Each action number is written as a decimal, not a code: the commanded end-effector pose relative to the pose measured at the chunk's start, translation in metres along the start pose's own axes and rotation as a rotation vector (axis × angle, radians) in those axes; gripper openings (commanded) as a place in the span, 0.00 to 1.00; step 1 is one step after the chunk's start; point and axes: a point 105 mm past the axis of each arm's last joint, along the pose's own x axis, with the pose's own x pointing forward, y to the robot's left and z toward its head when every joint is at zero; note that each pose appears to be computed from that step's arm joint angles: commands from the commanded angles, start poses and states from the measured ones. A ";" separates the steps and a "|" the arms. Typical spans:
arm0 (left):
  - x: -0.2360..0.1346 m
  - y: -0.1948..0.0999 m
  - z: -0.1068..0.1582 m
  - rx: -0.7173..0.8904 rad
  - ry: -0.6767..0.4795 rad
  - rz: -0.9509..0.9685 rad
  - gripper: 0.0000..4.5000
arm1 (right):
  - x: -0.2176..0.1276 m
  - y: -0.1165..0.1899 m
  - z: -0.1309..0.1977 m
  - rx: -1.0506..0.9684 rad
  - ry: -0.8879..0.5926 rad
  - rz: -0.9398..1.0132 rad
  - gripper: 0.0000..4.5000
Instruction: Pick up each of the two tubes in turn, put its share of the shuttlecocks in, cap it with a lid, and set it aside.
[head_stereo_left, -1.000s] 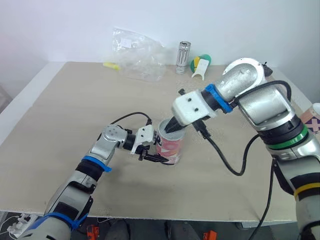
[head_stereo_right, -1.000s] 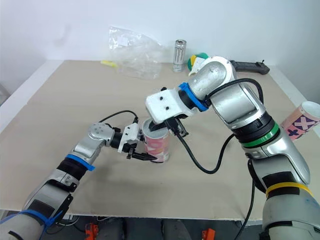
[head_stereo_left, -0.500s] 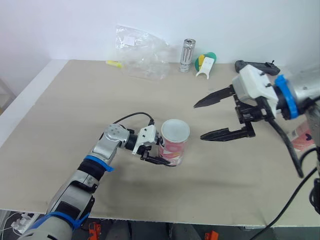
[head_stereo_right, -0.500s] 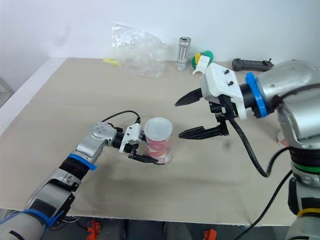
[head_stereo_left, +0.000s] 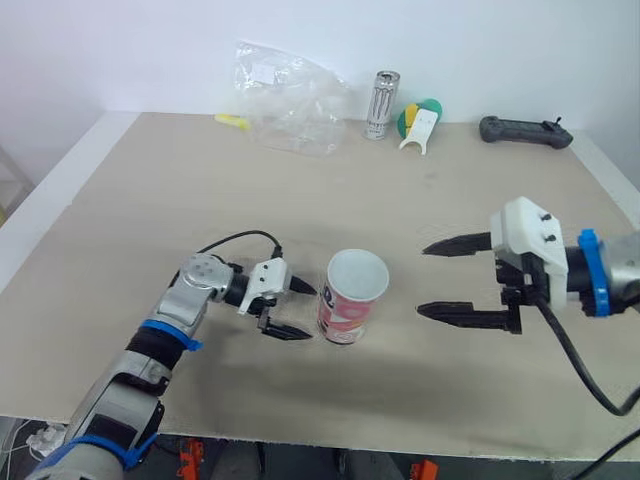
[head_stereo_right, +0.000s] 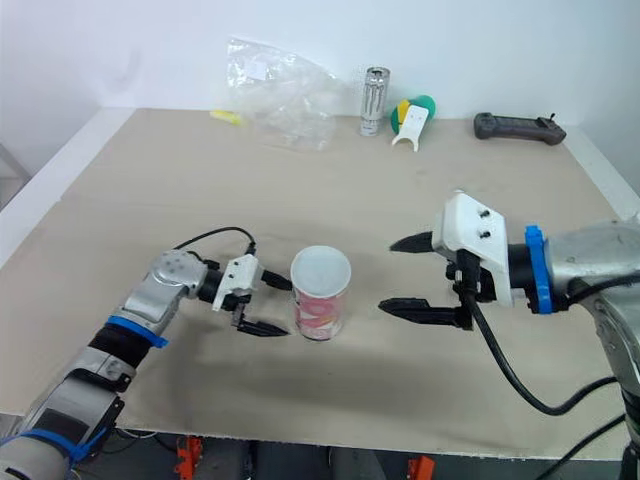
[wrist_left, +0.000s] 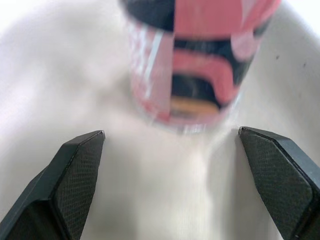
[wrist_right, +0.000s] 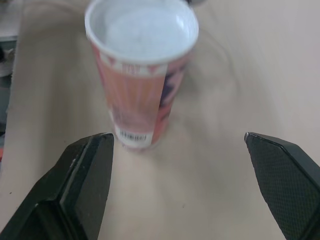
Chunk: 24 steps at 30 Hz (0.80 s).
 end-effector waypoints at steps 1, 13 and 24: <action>-0.022 0.005 -0.007 -0.019 0.019 0.096 1.00 | -0.005 0.006 0.001 -0.032 -0.013 -0.033 1.00; -0.082 -0.044 0.091 -0.057 -0.290 0.018 1.00 | 0.061 0.025 -0.044 0.171 -0.171 -0.031 1.00; -0.097 -0.056 0.106 -0.059 -0.262 0.016 1.00 | 0.092 0.030 -0.029 0.156 -0.256 0.056 1.00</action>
